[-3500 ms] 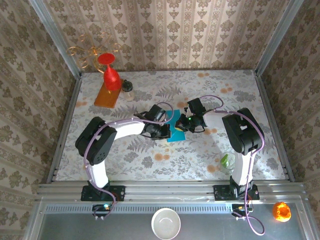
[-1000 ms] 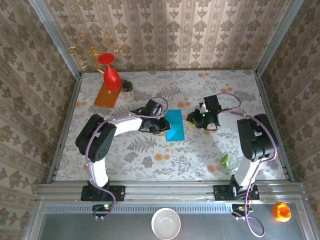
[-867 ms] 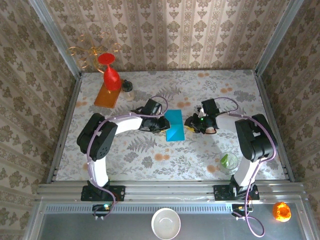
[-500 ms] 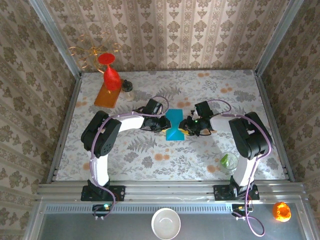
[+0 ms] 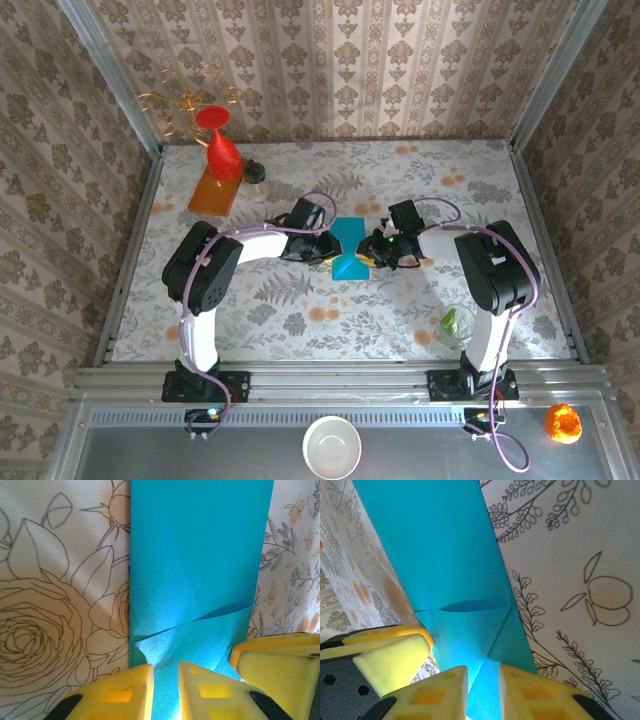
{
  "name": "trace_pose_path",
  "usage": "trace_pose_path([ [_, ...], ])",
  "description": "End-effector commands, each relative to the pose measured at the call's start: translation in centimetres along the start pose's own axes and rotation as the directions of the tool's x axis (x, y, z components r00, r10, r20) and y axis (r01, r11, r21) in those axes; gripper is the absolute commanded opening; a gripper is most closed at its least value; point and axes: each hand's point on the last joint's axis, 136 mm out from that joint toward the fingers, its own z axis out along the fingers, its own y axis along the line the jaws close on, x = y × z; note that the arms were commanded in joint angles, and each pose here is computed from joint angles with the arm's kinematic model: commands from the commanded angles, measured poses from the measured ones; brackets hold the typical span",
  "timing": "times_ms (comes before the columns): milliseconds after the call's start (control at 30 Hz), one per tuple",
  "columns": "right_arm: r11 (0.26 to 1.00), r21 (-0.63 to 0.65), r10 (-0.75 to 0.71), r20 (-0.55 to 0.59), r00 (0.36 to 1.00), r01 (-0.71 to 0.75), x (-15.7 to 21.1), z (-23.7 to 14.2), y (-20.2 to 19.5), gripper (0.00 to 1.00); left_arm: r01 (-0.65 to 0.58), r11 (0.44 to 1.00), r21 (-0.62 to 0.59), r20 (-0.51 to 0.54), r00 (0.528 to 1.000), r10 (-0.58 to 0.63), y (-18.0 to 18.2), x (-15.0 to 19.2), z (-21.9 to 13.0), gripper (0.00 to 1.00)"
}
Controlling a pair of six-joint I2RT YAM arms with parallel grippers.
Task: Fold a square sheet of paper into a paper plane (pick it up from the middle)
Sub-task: Fold the triangle a second time at the center of the table.
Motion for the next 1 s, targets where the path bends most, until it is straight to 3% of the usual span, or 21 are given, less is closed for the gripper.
trace_pose_path([
  [0,0.999,-0.037,-0.016,0.004,1.0,0.016,-0.4,0.8,0.9,0.25,0.04,0.998,-0.052,-0.018,0.999,-0.041,2.0,0.6,0.7,0.23],
  [367,0.996,-0.084,-0.023,-0.007,1.0,0.022,-0.1,0.9,1.5,0.24,0.05,0.997,-0.057,-0.012,0.999,-0.051,2.2,0.6,0.7,0.17],
  [567,0.999,0.039,-0.028,0.055,0.998,0.026,-0.6,-0.2,-0.1,0.25,0.061,0.997,-0.053,-0.005,0.998,-0.062,2.2,0.5,0.4,0.14],
  [800,0.995,0.091,-0.043,0.089,0.995,0.035,-1.1,-1.2,-0.2,0.27,0.008,0.996,0.085,0.048,0.999,-0.012,-2.3,-0.9,-2.2,0.16],
  [967,0.996,0.076,-0.051,0.085,0.995,0.045,-1.0,-1.2,0.3,0.29,-0.034,0.995,0.099,0.077,0.997,0.026,-3.4,-1.8,-3.1,0.19],
])
